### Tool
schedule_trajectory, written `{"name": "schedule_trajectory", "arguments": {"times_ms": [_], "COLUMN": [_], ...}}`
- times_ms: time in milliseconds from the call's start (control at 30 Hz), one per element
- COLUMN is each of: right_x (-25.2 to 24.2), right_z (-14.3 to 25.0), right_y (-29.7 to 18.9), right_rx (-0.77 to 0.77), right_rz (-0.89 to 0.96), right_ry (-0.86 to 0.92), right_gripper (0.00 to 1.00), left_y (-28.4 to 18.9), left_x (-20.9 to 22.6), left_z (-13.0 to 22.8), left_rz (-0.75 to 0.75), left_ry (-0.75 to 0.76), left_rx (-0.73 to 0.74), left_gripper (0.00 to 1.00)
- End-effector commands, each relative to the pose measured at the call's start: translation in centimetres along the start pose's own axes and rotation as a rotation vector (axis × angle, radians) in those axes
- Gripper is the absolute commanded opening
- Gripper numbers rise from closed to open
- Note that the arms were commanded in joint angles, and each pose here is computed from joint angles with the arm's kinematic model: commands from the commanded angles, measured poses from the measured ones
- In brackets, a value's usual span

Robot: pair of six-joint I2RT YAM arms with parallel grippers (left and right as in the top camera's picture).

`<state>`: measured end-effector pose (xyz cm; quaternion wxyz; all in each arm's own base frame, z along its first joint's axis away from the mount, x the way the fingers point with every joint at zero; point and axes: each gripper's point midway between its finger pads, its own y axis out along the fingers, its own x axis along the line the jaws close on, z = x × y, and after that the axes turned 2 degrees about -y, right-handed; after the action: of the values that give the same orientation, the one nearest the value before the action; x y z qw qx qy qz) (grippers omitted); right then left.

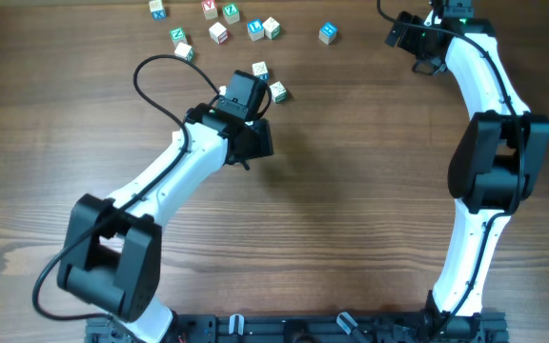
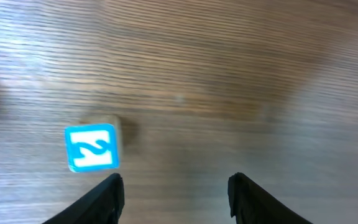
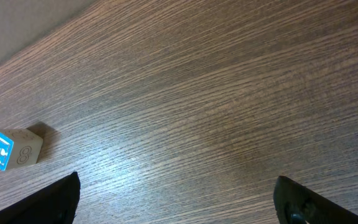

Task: Form a tower
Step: 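Reach the left gripper down to the blue '2' block, then close the left gripper on the blue '2' block and lift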

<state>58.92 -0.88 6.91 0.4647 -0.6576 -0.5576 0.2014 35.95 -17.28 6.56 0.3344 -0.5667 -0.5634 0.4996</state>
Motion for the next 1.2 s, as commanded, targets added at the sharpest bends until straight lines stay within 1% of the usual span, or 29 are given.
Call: {"name": "schedule_trajectory", "arguments": {"times_ms": [0, 133, 267, 367, 500, 667, 700, 800, 900, 1033, 1167], "right_x": [0.7, 0.7, 0.7, 0.7, 0.7, 0.7, 0.7, 0.7, 0.7, 0.7, 0.7], "right_z": [-1.2, -1.2, -1.2, -1.2, -1.2, -1.2, -1.2, -1.2, -1.2, -1.2, -1.2], "right_y": [-1.8, -1.8, -1.8, -1.8, -1.8, -1.8, -1.8, -1.8, -1.8, -1.8, -1.8], "right_rx": [-0.041, -0.041, -0.041, -0.041, -0.041, -0.041, -0.041, -0.041, -0.041, -0.041, -0.041], "right_rz": [-0.012, -0.012, -0.012, -0.012, -0.012, -0.012, -0.012, -0.012, -0.012, -0.012, -0.012], "right_ry": [-0.015, -0.014, -0.015, -0.015, -0.015, -0.015, -0.014, -0.015, -0.015, -0.015, -0.015], "right_gripper": [1.0, 1.0, 1.0, 1.0, 1.0, 1.0, 1.0, 1.0, 1.0, 1.0, 1.0], "left_y": [1.9, 1.7, 2.0, 3.0, 4.3, 4.7, 4.6, 4.8, 4.9, 4.9, 4.9], "left_x": [2.4, 3.9, 4.4, 5.0, 5.8, 5.8, 5.9, 5.3, 4.8, 4.9, 5.0], "left_z": [0.2, -0.8, -0.3, 0.7, 0.6, -0.4, -0.5, -0.1, 0.3, 0.4, 0.5], "left_rz": [-0.129, -0.216, -0.219, -0.236, -0.252, -0.23, -0.231, -0.182, -0.155, -0.157, -0.161], "left_ry": [0.0, -0.071, -0.125, -0.119, -0.121, -0.015, -0.018, -0.028, -0.029, -0.029, -0.006], "left_rx": [-0.013, -0.079, -0.07, -0.043, -0.034, -0.043, -0.042, -0.012, 0.008, 0.012, 0.019], "left_gripper": [0.56, 0.56, 0.51, 0.51, 0.51, 0.5, 0.49, 0.42, 0.42, 0.41, 0.33]}}
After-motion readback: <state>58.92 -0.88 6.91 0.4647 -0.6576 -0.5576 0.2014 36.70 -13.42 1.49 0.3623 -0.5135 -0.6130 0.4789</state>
